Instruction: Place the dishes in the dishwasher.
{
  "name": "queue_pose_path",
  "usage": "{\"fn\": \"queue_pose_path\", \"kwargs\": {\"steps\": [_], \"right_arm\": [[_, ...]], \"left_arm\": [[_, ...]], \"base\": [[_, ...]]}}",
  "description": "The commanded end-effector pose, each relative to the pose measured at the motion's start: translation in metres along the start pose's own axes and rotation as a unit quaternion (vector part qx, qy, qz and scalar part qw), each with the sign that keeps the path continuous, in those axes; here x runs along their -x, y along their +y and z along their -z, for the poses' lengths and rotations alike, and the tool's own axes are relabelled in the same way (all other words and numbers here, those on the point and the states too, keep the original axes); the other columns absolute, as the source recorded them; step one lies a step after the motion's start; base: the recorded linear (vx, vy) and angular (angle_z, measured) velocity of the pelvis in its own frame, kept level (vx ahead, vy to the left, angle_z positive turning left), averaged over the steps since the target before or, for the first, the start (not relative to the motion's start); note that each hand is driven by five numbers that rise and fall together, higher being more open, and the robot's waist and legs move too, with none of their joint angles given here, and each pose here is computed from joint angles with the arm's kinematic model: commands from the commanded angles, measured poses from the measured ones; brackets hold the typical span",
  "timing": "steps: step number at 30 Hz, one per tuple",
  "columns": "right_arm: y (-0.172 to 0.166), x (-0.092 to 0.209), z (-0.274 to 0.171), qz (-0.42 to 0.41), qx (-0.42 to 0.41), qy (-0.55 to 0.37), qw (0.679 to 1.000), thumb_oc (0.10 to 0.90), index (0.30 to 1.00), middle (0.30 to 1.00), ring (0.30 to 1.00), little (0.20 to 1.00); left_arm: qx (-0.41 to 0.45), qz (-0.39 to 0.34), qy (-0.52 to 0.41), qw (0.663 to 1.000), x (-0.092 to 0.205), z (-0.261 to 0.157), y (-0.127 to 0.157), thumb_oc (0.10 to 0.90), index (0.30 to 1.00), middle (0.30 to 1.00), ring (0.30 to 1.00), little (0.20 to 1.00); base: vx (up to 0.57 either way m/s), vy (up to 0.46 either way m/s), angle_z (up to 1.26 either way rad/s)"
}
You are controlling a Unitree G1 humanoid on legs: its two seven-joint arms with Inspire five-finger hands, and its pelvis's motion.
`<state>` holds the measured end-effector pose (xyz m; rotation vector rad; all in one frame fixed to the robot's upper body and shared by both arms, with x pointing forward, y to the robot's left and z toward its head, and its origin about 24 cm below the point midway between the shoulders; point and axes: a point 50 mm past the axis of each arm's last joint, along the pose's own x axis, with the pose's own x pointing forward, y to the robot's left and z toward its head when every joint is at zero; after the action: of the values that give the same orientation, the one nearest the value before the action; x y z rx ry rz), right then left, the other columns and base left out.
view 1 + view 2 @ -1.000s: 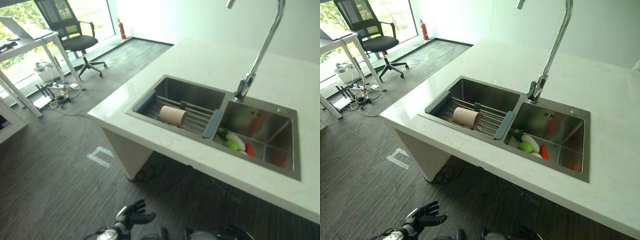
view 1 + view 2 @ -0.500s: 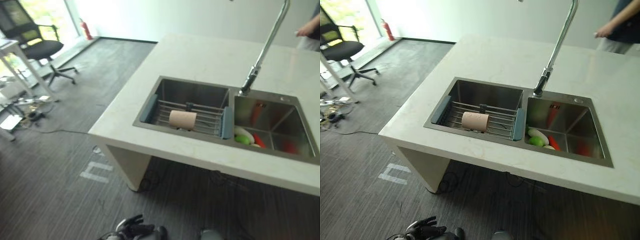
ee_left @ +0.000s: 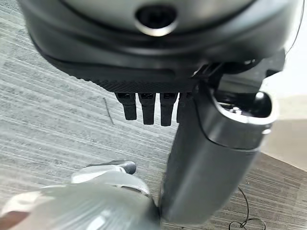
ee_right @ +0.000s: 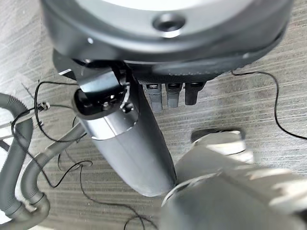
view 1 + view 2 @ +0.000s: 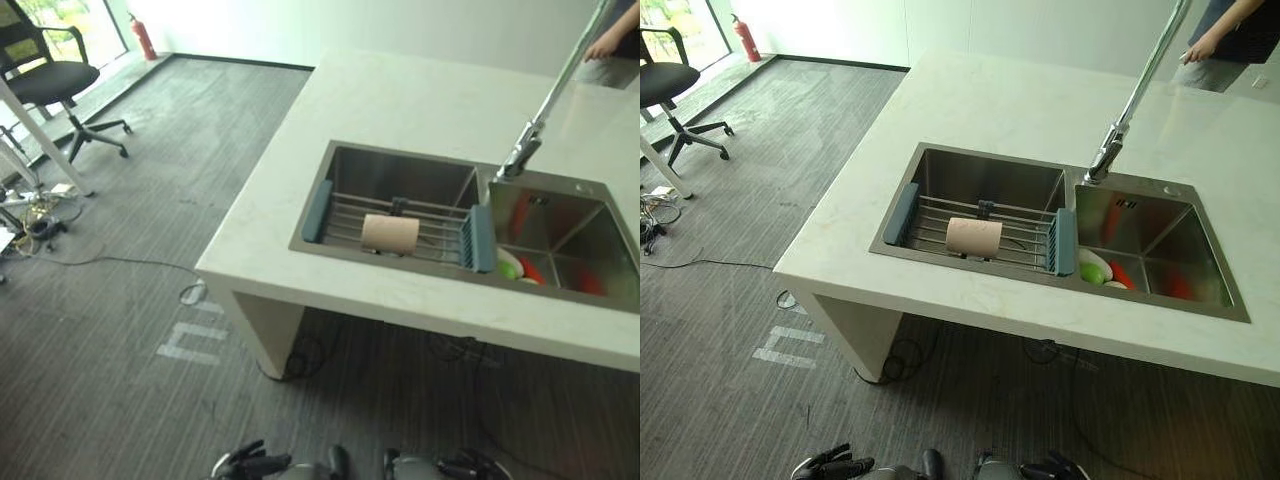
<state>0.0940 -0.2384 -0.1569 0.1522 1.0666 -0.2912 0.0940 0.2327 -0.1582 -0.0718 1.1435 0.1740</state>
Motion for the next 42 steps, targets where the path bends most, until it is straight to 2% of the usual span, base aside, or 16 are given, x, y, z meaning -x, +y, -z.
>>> {"fn": "queue_pose_path", "kwargs": {"steps": [1,4,7,13,19,23,29,34,38,40,42], "right_arm": [[-0.004,-0.002,-0.023,-0.015,0.022,-0.039,0.999,0.800,0.900,0.900,0.900,0.900],[-0.005,-0.003,-0.030,-0.016,0.058,-0.048,0.997,0.800,0.900,0.900,0.900,0.900],[-0.018,-0.002,-0.036,0.011,0.037,-0.049,0.998,0.800,0.900,0.900,0.900,0.900],[-0.008,-0.005,-0.042,-0.003,0.069,-0.052,0.996,0.800,0.900,0.900,0.900,0.900],[0.005,-0.006,-0.034,-0.022,0.050,-0.039,0.998,0.800,0.900,0.900,0.900,0.900],[0.014,-0.006,-0.030,-0.030,0.069,-0.036,0.996,0.800,0.900,0.900,0.900,0.900],[-0.001,-0.003,-0.015,-0.009,0.070,-0.007,0.997,0.800,0.900,0.900,0.900,0.900],[-0.006,0.000,-0.007,-0.007,0.069,0.005,0.998,0.800,0.900,0.900,0.900,0.900],[-0.010,0.002,-0.001,-0.004,0.069,0.011,0.998,0.800,0.900,0.900,0.900,0.900],[-0.016,0.003,0.000,0.001,0.070,0.009,0.998,0.800,0.900,0.900,0.900,0.900],[-0.027,0.006,-0.002,0.013,0.068,0.007,0.998,0.800,0.900,0.900,0.900,0.900]], "left_arm": [[0.019,-0.001,0.016,1.000,0.001,0.011,-0.006,0.800,0.900,0.900,0.900,0.900],[0.036,-0.001,0.006,0.999,0.001,0.010,-0.009,0.800,0.900,0.900,0.900,0.900],[0.032,0.009,0.017,0.999,0.001,0.015,-0.013,0.800,0.900,0.900,0.900,0.900],[0.043,-0.003,0.063,0.997,0.004,0.030,-0.002,0.800,0.900,0.900,0.900,0.900],[0.072,-0.015,0.026,0.997,0.000,0.006,0.005,0.800,0.900,0.900,0.900,0.900],[0.052,0.003,0.034,0.998,0.000,0.013,-0.004,0.800,0.900,0.900,0.900,0.900],[0.056,0.012,0.035,0.998,0.001,0.020,-0.015,0.800,0.900,0.900,0.900,0.900],[0.060,0.004,0.014,0.998,0.000,0.012,-0.014,0.800,0.900,0.900,0.900,0.900],[0.114,-0.025,-0.028,0.993,0.001,0.003,-0.006,0.800,0.900,0.900,0.900,0.900],[0.148,-0.058,-0.083,0.984,0.003,-0.015,0.009,0.800,0.900,0.900,0.900,0.900],[0.196,-0.097,-0.150,0.964,0.009,-0.044,0.035,0.800,0.900,0.900,0.900,0.900]], "base": [[0.10,-0.196,0.10],[0.12,-0.244,0.03],[0.24,0.162,0.19],[0.26,0.135,-0.35],[0.00,-0.226,-0.06],[0.03,-0.110,0.19],[0.07,-0.024,-0.06],[0.06,-0.006,-0.01],[0.06,0.034,0.01],[0.03,0.114,0.01],[0.00,0.153,-0.01]]}}
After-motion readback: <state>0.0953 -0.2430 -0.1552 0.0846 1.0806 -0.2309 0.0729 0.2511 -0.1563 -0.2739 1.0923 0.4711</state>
